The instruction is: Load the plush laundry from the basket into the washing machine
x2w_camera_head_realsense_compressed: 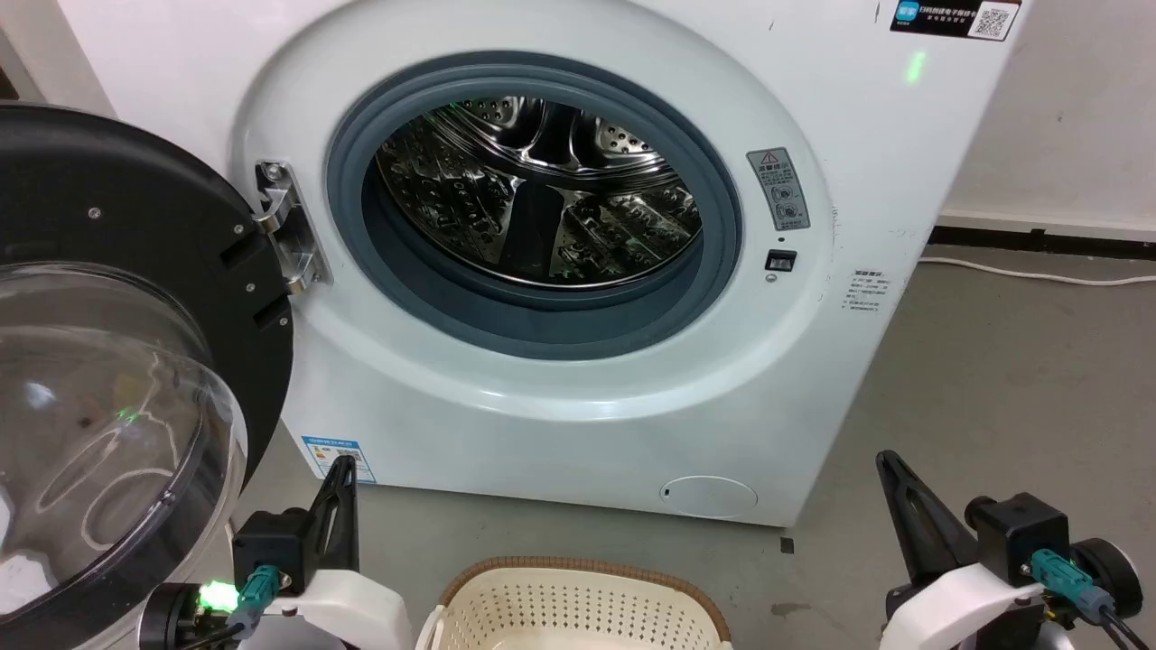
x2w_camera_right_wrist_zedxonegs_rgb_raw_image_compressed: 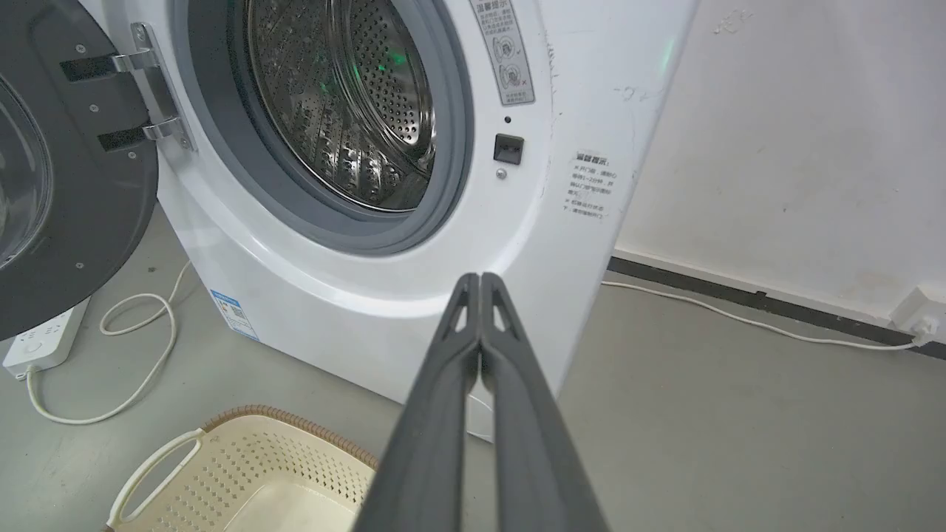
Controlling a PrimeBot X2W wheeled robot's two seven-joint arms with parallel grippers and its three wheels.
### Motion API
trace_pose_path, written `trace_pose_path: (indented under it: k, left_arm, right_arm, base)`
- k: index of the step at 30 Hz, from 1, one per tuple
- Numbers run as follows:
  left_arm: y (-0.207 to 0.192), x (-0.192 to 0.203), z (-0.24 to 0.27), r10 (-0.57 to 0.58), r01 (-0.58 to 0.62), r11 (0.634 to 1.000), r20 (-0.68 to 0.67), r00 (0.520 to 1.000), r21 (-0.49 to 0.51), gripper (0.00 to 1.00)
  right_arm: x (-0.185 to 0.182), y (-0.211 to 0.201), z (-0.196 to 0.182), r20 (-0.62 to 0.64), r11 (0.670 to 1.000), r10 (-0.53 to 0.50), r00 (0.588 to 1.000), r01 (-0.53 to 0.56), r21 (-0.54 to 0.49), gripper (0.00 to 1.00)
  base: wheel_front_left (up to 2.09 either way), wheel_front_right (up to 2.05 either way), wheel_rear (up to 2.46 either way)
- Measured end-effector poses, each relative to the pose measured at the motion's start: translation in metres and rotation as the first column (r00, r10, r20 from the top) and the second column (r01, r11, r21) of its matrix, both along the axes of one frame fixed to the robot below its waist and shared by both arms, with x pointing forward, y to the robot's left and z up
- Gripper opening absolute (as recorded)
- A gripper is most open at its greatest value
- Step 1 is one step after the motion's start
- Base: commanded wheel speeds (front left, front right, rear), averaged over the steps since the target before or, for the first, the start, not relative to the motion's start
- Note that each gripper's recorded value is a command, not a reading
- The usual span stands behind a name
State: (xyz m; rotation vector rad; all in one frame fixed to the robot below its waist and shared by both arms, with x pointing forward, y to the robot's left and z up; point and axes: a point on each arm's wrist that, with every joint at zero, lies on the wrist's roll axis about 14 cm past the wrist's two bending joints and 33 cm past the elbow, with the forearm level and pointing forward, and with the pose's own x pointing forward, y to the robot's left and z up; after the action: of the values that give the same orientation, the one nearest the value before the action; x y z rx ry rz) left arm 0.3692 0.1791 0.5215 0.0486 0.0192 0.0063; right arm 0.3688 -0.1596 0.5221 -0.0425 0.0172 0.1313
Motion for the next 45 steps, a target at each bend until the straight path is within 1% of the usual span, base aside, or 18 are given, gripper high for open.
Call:
trace_pose_path:
  k: [45]
  left_arm:
    - [0.0001, 0.0, 0.0, 0.0, 0.0, 1.0, 0.0, 1.0, 0.0, 0.0]
  right_arm:
    - [0.0, 0.0001, 0.0, 0.0, 1.0, 0.0, 1.0, 0.0, 0.0, 0.0]
  base:
    - [0.0, 0.0, 0.0]
